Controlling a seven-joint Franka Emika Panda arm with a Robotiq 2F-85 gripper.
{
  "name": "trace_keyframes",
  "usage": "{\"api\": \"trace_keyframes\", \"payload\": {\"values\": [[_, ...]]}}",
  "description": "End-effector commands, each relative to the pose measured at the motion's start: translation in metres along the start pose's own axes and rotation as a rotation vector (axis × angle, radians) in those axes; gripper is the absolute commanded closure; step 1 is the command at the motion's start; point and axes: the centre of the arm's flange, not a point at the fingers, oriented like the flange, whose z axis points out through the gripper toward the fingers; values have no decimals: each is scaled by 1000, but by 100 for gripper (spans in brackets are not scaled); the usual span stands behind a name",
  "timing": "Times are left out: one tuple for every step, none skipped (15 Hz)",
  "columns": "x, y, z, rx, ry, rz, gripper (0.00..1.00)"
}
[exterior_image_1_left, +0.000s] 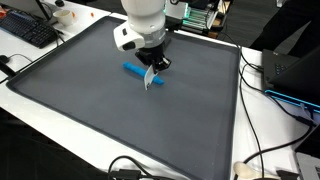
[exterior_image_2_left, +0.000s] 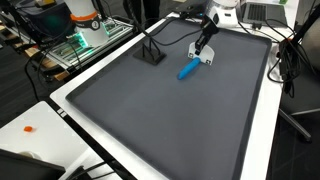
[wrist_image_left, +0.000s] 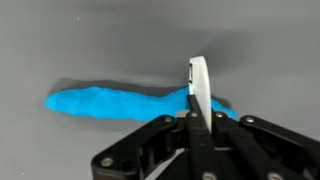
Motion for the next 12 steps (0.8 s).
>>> {"api": "trace_keyframes", "payload": {"values": [[-24,11,23,14,-80,45,99],[-26,11,22,22,-82,48,99],[-28,11,21,26,-83,55,99],[-30,11,20,37,-85,54,99],[-32,10,18,39,-86,58,99],[-33,10,15,37,-83,61,99],[-35,10,13,41,-81,61,99],[-36,10,9,41,-77,62,99],[-37,10,6,41,-73,63,99],[-39,11,3,41,-70,62,99],[-40,11,-1,40,-64,61,99],[-41,11,-3,40,-62,60,99]]}}
